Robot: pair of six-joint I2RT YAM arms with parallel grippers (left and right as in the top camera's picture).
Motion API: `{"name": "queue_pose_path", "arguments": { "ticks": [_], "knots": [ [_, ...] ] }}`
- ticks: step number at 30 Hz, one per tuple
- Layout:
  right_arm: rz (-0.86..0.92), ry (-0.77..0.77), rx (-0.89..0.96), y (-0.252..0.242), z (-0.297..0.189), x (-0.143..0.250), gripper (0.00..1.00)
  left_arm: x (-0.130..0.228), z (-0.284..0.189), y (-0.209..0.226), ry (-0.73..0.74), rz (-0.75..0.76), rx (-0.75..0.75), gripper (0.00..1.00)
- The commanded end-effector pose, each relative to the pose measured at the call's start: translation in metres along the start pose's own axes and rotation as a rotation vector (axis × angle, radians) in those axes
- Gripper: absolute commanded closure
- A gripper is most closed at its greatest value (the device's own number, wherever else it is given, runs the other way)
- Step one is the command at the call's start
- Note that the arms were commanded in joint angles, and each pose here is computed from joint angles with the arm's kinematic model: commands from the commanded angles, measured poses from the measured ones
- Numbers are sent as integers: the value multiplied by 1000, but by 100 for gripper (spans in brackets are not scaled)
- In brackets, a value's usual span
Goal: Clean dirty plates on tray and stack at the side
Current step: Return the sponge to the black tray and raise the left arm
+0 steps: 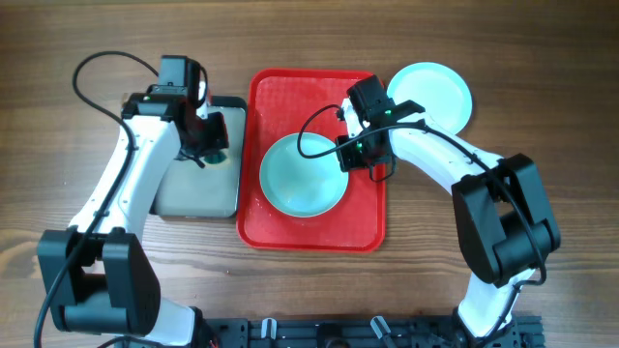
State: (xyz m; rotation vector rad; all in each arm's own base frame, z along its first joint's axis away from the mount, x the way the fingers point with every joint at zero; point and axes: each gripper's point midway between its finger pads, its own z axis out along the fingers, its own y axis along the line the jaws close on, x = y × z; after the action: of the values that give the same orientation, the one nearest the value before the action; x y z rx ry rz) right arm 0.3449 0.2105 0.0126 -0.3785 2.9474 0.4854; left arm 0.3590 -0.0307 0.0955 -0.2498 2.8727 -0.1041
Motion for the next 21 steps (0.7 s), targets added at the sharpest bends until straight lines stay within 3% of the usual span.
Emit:
{"name": "queue_pose_path", "arguments": {
  "ticks": [1,21],
  "knots": [
    [-6,-7,-15,4,-1,-2,96,-15,-2,29,-55,34,-81,96],
    [-6,-7,-15,4,-1,-2,95,-31,59,53,-244,73,-86,93]
  ]
}}
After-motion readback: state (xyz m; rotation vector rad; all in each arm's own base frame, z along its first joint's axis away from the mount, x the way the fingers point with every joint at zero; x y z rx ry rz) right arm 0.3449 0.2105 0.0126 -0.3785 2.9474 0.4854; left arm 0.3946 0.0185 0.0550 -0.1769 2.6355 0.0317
